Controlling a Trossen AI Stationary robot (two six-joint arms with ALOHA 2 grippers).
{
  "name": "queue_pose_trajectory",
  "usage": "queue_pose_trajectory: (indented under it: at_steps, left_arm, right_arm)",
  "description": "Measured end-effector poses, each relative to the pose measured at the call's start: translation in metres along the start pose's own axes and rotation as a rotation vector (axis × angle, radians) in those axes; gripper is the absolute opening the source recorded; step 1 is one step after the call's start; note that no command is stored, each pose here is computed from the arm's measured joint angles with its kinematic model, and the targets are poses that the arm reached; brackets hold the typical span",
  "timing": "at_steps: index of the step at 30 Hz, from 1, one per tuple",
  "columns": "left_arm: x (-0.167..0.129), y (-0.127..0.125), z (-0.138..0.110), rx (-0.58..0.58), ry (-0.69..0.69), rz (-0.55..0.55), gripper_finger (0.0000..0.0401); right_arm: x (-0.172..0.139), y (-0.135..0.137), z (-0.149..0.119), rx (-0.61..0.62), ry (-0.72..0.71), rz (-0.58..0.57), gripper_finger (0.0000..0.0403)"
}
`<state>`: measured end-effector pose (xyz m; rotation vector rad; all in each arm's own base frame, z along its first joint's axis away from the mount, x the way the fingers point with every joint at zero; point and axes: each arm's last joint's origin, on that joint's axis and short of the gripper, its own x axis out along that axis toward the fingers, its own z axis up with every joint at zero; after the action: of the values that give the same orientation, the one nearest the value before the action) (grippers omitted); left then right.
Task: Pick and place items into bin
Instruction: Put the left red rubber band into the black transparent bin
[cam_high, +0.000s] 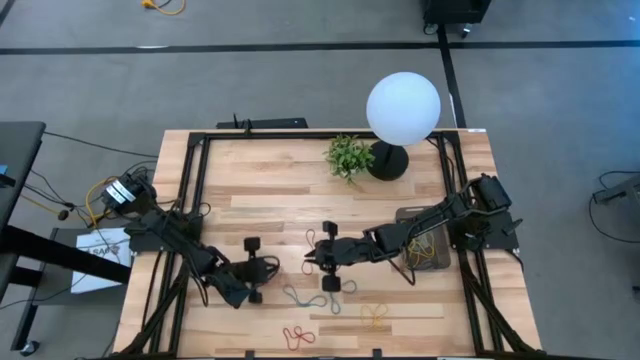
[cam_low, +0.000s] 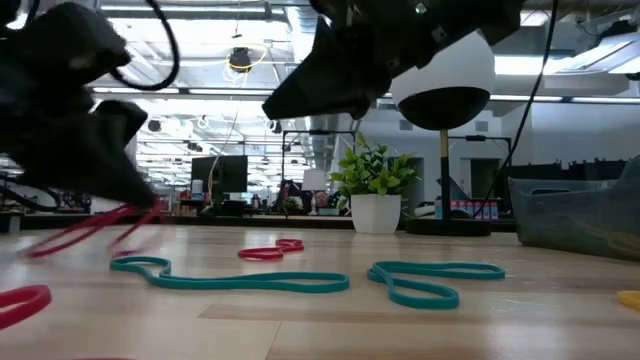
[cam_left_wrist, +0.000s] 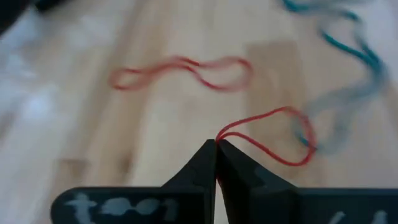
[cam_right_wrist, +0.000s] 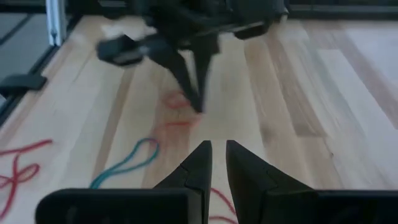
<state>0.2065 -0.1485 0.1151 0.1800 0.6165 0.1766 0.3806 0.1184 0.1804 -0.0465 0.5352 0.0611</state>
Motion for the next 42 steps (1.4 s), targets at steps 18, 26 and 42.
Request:
queue_pose_trajectory:
  at_steps: [18, 26, 42]
  left_arm:
    - [0.010, 0.010, 0.037, -0.076, -0.247, 0.068, 0.0000]
    - [0.014, 0.019, 0.048, -0.079, -0.312, 0.098, 0.0000]
    - [0.017, 0.023, 0.054, -0.050, -0.342, 0.067, 0.0000]
  right_arm:
    - [0.002, -0.010, 0.003, 0.073, -0.030, -0.026, 0.0043]
    - [0.002, -0.010, 0.003, 0.073, -0.029, -0.026, 0.0043]
    - [0.002, -0.010, 0.003, 0.074, -0.029, -0.026, 0.0043]
